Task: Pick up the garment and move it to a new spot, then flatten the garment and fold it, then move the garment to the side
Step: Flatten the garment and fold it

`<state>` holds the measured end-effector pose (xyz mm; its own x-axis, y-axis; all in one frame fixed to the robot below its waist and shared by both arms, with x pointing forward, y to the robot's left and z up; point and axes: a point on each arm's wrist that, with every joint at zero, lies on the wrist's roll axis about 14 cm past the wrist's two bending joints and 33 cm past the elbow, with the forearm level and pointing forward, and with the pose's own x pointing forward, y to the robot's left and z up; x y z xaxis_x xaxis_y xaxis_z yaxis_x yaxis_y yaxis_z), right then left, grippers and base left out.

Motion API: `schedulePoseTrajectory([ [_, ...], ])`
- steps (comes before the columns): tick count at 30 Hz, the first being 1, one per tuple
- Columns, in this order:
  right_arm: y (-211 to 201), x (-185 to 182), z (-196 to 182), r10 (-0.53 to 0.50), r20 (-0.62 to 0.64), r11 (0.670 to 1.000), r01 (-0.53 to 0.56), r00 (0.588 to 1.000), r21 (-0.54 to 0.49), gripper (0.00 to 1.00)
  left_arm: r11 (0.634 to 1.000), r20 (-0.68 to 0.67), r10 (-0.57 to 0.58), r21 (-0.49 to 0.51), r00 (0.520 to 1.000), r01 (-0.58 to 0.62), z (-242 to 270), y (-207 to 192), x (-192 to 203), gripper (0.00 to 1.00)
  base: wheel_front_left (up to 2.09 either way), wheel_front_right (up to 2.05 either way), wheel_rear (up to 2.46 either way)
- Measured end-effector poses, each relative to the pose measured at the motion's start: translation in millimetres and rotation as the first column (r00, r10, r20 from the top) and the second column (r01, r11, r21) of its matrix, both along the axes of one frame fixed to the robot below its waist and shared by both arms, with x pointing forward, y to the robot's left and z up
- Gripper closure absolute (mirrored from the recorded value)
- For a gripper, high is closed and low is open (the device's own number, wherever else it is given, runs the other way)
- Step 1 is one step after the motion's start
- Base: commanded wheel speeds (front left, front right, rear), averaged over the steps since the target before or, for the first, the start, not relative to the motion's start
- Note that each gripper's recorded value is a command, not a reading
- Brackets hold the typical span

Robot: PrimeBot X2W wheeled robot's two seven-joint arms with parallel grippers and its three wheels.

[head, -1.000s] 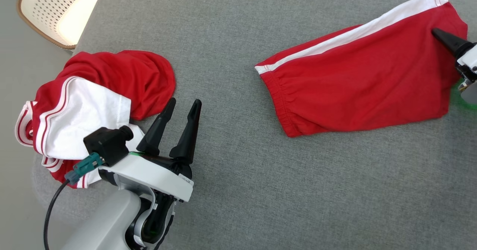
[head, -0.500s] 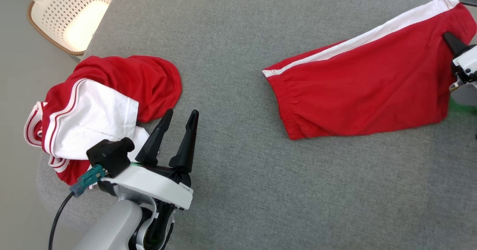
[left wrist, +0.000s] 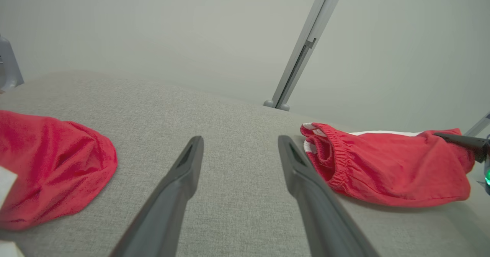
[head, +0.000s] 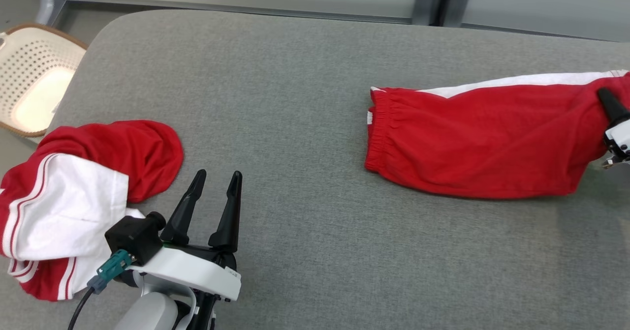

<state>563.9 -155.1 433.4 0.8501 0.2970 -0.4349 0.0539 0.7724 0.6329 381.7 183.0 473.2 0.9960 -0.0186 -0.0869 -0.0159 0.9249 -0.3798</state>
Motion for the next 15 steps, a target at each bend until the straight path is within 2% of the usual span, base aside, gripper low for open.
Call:
schedulePoseTrajectory([
  [4,-33,-5,21,-0.049,0.065,0.997,0.052,0.997,-0.053,1.00,0.998,0.027,-0.057,-0.014,0.998,0.057,6,-19,6,0.00,0.00,0.00,0.00],
  [7,-33,-7,34,-0.024,0.108,0.995,0.034,0.994,-0.093,1.00,0.997,0.033,-0.073,-0.015,0.997,0.073,8,-25,7,0.00,0.00,0.00,0.00],
  [11,4,-1,46,0.082,0.144,0.990,-0.064,0.986,-0.129,1.00,0.997,0.029,-0.072,-0.023,0.997,0.073,6,-27,4,0.00,0.00,0.00,0.00],
  [15,56,-7,37,0.231,0.108,0.961,-0.209,0.967,-0.178,1.00,0.998,0.018,-0.052,-0.033,0.998,0.053,4,-23,-2,0.00,0.00,0.00,0.00],
])
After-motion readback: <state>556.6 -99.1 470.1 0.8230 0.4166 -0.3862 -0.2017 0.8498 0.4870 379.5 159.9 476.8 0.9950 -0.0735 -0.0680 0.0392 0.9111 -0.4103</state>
